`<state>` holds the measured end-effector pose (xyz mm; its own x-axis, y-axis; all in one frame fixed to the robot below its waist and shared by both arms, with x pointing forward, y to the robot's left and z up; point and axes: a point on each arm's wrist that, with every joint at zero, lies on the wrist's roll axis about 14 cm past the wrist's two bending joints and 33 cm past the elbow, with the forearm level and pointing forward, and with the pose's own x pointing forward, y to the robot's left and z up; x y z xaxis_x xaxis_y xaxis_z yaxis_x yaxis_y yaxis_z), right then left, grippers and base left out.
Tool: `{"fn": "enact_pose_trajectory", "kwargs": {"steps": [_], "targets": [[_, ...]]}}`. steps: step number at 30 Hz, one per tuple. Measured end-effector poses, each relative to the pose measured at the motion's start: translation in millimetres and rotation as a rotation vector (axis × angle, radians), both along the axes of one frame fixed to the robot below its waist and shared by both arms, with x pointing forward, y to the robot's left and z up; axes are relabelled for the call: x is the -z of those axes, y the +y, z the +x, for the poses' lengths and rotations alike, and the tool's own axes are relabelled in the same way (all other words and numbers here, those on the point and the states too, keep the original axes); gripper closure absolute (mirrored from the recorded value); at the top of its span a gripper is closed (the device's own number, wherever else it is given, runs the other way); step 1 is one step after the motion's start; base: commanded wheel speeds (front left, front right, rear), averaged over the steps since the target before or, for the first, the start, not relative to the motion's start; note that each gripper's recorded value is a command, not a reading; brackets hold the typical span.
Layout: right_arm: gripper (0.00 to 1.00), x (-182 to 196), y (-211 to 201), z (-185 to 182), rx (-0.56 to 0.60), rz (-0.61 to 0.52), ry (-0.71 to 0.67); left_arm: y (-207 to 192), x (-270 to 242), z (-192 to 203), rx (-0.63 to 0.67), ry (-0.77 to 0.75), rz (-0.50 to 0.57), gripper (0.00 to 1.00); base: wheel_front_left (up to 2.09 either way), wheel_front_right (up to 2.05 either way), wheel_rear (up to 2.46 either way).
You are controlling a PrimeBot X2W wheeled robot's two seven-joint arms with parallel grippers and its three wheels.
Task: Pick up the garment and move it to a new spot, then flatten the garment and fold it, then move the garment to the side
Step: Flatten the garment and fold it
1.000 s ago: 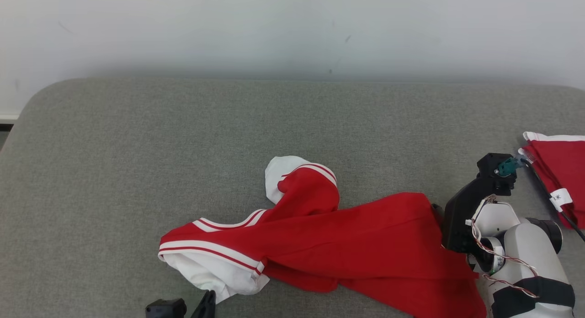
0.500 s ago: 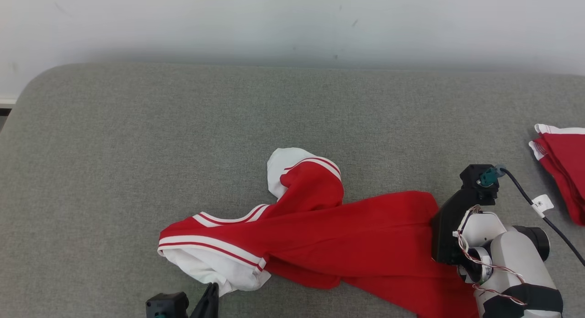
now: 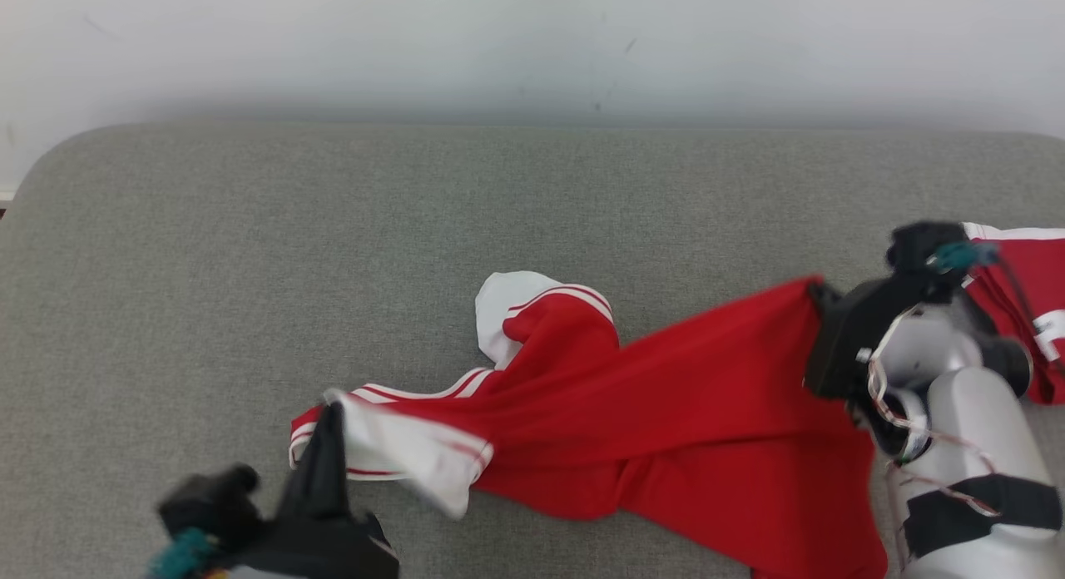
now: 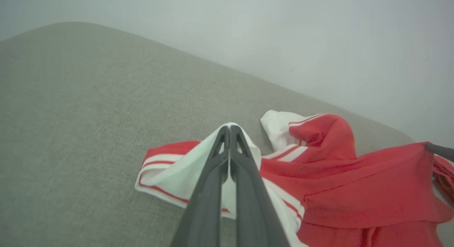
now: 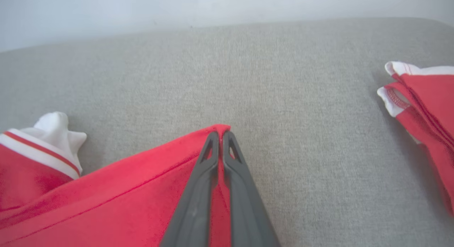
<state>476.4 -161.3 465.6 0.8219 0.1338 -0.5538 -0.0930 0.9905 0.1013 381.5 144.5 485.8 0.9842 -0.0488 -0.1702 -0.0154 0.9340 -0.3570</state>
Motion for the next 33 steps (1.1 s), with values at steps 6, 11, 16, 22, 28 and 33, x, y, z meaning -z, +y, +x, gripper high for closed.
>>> {"fn": "enact_pose_trajectory", "kwargs": {"steps": [6,11,16,22,28,33], "targets": [[1.0,-83,4,28,0.011,0.161,-0.287,17,-93,33,-0.04,-0.326,-0.186,1.0,0.0,0.0,0.0],[1.0,-112,0,45,-0.014,0.162,-0.358,19,-141,59,-0.003,-0.455,-0.315,1.0,0.0,0.0,0.0],[1.0,-125,8,75,-0.069,0.143,-0.351,30,-183,105,0.046,-0.535,-0.352,1.0,0.0,0.0,0.0],[1.0,-164,1,132,-0.047,0.089,-0.472,49,-224,177,0.037,-0.601,-0.352,1.0,0.0,0.0,0.0],[1.0,-208,-7,181,0.006,0.066,-0.699,44,-263,229,0.077,-0.735,-0.245,1.0,0.0,0.0,0.0],[1.0,-239,-22,205,0.079,0.075,-0.893,30,-299,250,0.124,-0.888,-0.182,1.0,0.0,0.0,0.0]]}}
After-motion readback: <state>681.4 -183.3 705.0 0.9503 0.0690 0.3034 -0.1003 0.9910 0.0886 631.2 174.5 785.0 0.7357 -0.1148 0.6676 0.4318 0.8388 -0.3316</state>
